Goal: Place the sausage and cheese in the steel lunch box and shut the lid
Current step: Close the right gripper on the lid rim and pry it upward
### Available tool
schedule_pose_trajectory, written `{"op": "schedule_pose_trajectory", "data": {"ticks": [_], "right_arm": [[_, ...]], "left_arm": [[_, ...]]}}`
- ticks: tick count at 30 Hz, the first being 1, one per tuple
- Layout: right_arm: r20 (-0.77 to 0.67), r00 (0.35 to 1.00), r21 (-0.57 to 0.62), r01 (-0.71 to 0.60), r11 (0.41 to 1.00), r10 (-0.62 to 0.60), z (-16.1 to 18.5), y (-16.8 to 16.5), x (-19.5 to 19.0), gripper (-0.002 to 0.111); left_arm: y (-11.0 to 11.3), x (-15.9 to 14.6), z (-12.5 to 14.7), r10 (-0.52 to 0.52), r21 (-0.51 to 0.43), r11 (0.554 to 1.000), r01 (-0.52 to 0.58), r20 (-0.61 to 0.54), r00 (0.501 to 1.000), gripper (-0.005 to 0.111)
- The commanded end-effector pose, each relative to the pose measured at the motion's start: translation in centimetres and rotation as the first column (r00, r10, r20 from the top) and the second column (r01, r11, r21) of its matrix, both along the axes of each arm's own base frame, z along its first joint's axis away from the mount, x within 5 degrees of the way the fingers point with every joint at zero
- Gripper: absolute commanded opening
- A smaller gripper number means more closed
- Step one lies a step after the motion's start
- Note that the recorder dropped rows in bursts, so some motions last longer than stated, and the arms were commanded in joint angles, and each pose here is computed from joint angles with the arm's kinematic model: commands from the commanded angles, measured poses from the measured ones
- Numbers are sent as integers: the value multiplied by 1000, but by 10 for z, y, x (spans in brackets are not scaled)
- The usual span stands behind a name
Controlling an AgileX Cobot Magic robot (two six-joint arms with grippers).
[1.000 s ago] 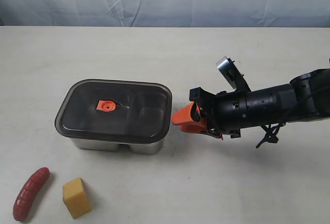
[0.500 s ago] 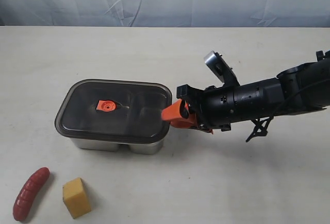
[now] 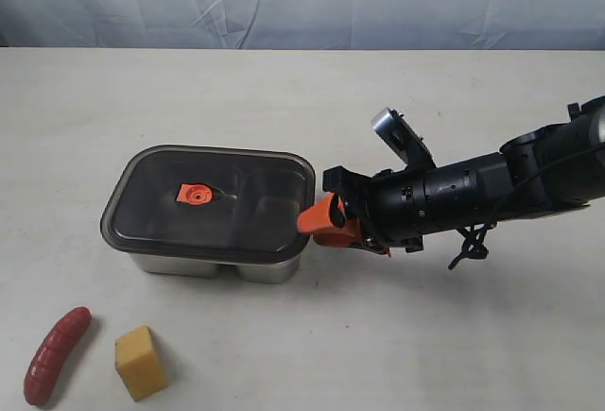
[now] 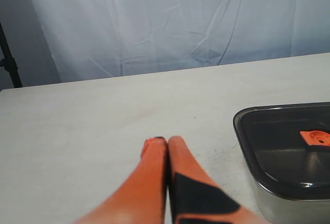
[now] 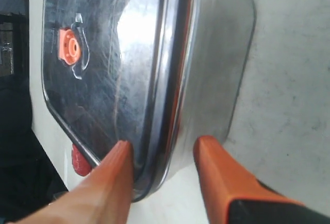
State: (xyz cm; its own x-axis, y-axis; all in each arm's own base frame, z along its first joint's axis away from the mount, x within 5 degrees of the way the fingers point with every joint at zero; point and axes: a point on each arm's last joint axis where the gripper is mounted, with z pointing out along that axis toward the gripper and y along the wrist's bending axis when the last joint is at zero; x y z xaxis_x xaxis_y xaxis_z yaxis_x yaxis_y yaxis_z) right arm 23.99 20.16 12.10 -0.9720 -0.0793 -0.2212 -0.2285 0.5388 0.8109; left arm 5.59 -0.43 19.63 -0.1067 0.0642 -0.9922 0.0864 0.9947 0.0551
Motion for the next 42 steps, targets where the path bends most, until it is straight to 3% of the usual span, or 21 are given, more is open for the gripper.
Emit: {"op": "schedule_pose_trajectory", "data": {"ticks": [1, 4, 12, 42], "right_arm": [[-7, 1000, 28, -14, 1000, 14, 2, 2, 0, 40], [-9, 1000, 37, -19, 999, 19, 3, 3, -1, 34], [-15, 1000, 50, -25, 998, 26, 4, 3, -2, 0], [-3, 999, 79, -33, 996, 33, 12, 4, -2, -1]], "left_arm": [[0, 0, -1, -7, 4, 1000, 7, 7, 1000, 0], [0, 0, -1, -7, 4, 1000, 7, 7, 1000, 0], [0, 0, -1, -7, 4, 1000, 7, 7, 1000, 0], [0, 0, -1, -7, 4, 1000, 7, 7, 1000, 0]]}}
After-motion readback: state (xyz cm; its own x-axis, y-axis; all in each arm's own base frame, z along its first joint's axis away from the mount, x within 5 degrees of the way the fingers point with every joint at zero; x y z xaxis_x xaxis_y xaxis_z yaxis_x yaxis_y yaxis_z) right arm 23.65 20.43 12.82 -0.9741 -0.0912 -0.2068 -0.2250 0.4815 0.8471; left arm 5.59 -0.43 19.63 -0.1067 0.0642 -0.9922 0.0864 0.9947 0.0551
